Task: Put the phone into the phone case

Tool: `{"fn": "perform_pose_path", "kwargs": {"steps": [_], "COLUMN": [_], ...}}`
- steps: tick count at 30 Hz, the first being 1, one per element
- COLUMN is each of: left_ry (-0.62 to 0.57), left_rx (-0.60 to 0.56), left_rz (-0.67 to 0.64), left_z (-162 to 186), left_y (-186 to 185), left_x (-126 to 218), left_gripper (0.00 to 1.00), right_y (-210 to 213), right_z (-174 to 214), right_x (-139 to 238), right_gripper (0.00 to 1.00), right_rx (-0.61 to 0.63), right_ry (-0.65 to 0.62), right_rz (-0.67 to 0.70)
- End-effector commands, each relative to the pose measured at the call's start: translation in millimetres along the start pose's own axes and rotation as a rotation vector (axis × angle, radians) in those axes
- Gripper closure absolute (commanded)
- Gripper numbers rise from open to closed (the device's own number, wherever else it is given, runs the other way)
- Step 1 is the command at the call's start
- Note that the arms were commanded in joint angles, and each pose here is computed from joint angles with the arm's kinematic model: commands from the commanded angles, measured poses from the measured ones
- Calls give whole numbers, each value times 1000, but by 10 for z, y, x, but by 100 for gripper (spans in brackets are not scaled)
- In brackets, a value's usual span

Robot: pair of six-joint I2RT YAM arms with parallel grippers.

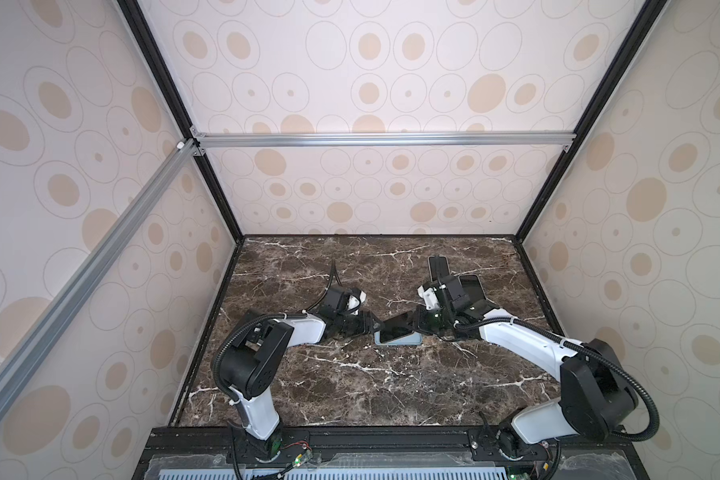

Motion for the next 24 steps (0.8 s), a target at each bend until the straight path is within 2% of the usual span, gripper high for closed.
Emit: {"fn": "perform_pose_path", "kwargs": {"steps": [1, 17, 24], "left_ry": [16, 60, 77], "left_rx": [10, 40, 48], "left_rz": [8, 15, 22], "left_z": [-8, 49, 76], "left_y": [-28, 37, 44], "left_x": [-53, -145, -174], "left_gripper": [44, 54, 55], "right_y": [40, -145, -188], "right_z": [-37, 87, 137], "right_x": [-29, -137, -224], "right_gripper": [100, 100, 100], "right_rx": [-24, -75, -93], "right_ry": [-11, 34, 51], "right_rz": [-65, -80, -115]}}
Point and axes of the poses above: each gripper's point midway between its finger pads, its own x axis back along the fingers, its own y axis along the line the jaws close on, z = x × y, the point moved 1 cm from there along x, back along the fingers, and after that the axes turned 14 degrees about x, right-handed, at the moved point
